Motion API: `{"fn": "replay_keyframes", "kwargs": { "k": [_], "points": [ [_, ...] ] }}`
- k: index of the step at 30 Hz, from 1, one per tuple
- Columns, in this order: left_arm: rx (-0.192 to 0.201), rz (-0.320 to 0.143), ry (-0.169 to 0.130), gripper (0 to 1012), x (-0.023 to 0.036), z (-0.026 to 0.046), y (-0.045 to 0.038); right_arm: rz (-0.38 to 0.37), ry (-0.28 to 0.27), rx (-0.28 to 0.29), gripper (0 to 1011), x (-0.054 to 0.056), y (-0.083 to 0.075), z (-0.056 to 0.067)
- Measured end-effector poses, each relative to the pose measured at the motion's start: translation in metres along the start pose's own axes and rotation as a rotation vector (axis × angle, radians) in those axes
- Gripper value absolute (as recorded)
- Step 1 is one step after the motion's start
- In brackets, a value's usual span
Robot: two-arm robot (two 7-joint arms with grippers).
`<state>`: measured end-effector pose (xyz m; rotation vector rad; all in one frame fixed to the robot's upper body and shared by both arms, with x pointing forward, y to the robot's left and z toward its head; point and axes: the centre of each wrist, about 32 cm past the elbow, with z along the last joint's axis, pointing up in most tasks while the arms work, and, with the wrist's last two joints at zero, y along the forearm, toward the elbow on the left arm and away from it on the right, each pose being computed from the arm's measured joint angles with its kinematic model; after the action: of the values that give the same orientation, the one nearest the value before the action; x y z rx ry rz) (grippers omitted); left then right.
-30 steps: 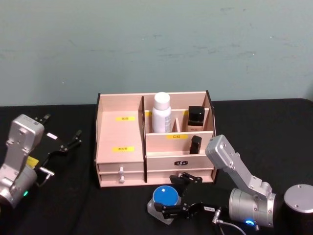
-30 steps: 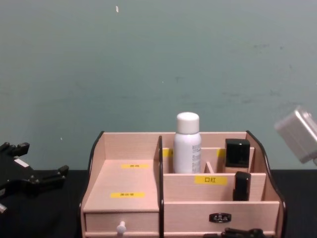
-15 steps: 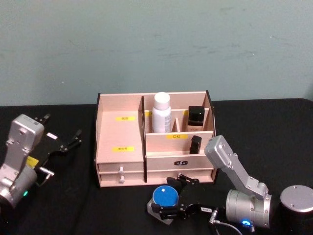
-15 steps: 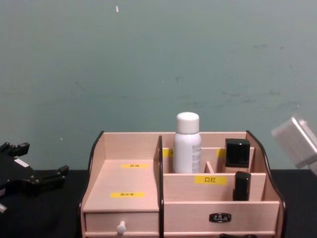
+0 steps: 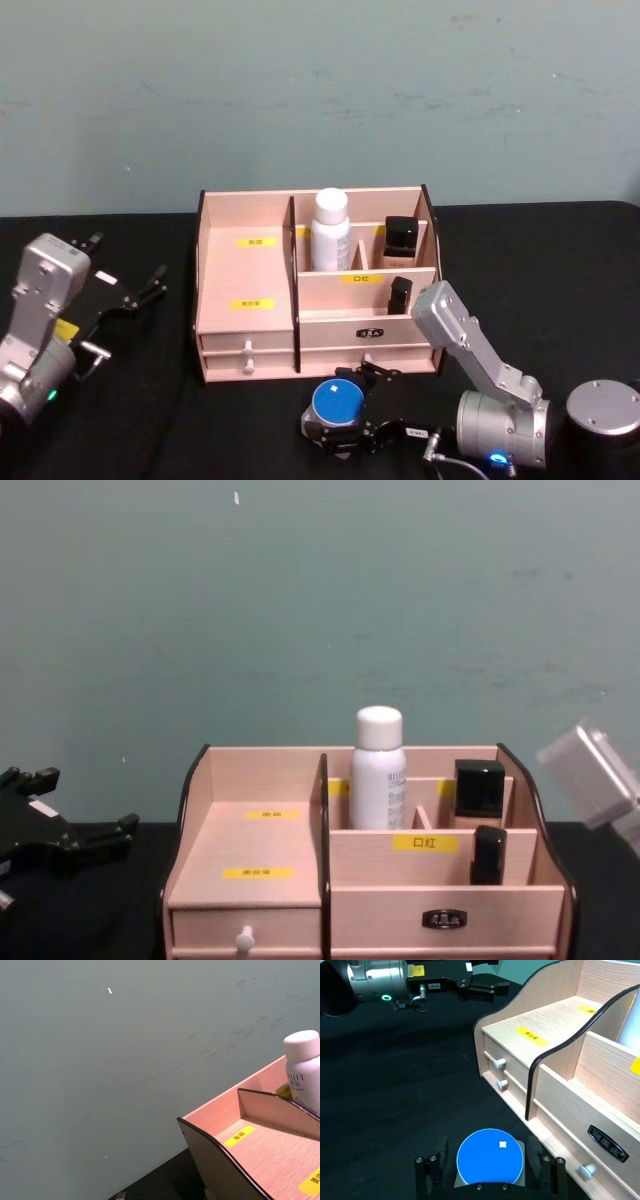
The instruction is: Pick up the facial cleanser and watermelon frost from the table and place them into the tiered storage box.
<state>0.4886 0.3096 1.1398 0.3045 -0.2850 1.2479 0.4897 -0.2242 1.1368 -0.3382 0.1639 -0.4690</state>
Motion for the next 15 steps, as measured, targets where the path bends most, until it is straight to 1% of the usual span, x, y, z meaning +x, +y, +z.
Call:
{"fn": "replay_keyframes", "kwargs": {
  "k": [8,13,14,15],
  "points": [
    [0.0,0.0,0.0,1010,0.0,0.0,0.0,-0.002,-0.001,-0.001,993,0.0001,-0.0002,0.0],
    [0.0,0.0,0.0,1010,0.0,0.0,0.0,-0.003,0.0,-0.001,908,0.0003,-0.0004,-0.0001],
    [0.0,0.0,0.0,1010,0.0,0.0,0.0,-0.003,0.0,-0.001,861,0.0003,-0.0005,-0.0001],
    [0.0,0.0,0.0,1010,0.0,0.0,0.0,-0.003,0.0,-0.001,843,0.0003,-0.0005,-0.0001]
  ]
}}
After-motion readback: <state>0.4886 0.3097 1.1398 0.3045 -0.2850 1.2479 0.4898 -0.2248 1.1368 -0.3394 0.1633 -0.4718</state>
